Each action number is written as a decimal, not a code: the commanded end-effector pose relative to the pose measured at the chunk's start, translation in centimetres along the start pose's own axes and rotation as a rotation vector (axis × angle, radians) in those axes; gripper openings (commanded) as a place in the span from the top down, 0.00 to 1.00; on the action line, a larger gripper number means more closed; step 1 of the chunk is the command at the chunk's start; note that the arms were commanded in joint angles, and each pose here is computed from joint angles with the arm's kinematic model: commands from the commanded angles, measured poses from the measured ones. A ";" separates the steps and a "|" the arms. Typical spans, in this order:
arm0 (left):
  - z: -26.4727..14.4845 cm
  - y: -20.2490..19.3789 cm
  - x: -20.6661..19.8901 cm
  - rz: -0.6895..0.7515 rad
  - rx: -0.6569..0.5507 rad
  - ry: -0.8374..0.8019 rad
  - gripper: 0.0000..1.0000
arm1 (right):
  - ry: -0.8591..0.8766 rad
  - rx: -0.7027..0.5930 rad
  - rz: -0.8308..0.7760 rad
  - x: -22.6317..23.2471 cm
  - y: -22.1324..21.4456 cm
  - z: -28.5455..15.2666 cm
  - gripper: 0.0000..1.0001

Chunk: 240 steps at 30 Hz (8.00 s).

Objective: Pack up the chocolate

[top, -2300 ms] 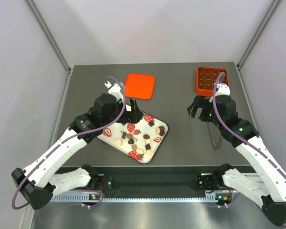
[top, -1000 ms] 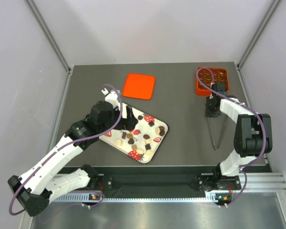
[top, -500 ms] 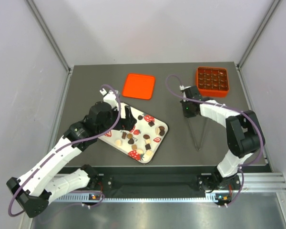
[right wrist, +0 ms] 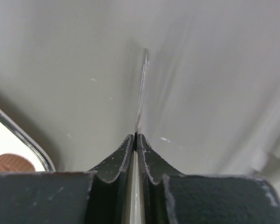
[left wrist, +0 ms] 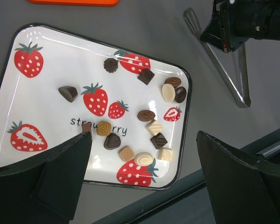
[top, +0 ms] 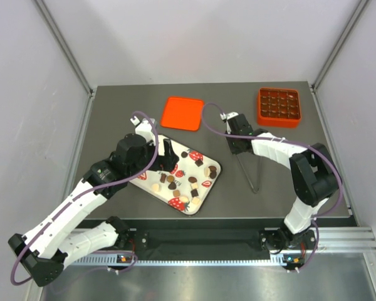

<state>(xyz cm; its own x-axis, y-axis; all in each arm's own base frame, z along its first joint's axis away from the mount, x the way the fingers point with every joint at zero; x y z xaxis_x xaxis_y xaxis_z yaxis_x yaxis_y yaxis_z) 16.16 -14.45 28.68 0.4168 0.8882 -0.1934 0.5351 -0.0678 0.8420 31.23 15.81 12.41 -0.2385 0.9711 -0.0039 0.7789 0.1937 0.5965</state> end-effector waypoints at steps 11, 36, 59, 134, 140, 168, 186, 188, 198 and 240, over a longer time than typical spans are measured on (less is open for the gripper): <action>-1.5 0.3 0.2 0.001 -0.028 -0.001 0.01 | -0.096 -0.095 0.109 -0.5 3.2 -3.0 0.40; -4.1 0.0 -0.6 -0.035 -0.056 -0.131 0.01 | -0.106 0.087 0.311 -4.0 -5.4 -5.3 0.00; -4.1 0.1 -0.5 -0.039 -0.065 -0.120 0.01 | -0.090 0.138 0.332 -3.2 -6.7 -2.0 0.03; -3.7 3.5 -0.4 -0.087 -0.188 -0.018 0.02 | 0.164 -0.040 -0.120 7.5 -6.2 -18.2 0.55; -3.8 3.2 -0.2 -0.095 -0.185 -0.006 0.02 | 0.157 -0.010 -0.104 7.7 -7.1 -17.6 0.57; -3.9 2.6 0.1 -0.105 -0.180 0.009 0.02 | 0.217 0.063 -0.046 9.2 -9.8 -14.6 0.67; -1.0 1.3 -0.5 -0.120 -0.085 -0.093 0.01 | 0.230 -0.135 0.047 6.0 -1.4 -19.5 0.82; -0.9 0.9 -0.7 -0.133 -0.051 -0.158 0.01 | 0.160 -0.171 0.087 3.1 1.3 -19.1 0.82; 0.6 -0.9 2.1 -0.087 0.063 0.137 0.01 | -0.209 -0.212 0.261 -9.8 11.7 -10.8 0.81; -2.4 0.0 2.6 0.037 -0.125 0.086 0.01 | -0.347 -0.253 0.302 -13.9 18.2 -7.9 0.61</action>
<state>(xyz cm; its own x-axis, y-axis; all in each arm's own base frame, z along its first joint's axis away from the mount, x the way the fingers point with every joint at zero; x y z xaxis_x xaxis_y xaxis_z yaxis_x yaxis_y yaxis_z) 15.54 -11.37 27.44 0.3702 0.9207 -0.1236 0.4782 -0.0748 0.8751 46.54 3.58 22.37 0.2218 0.9722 -0.0754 0.7248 -0.1126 0.6797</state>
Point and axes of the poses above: each gripper's point midway between its finger pads, its own z axis out along the fingers, its own x axis along the line the jaws close on, y = z × x, the point moved 9 cm from there along -z, back along the fingers, and after that the axes turned 9 degrees about z, right-handed, at the moved point
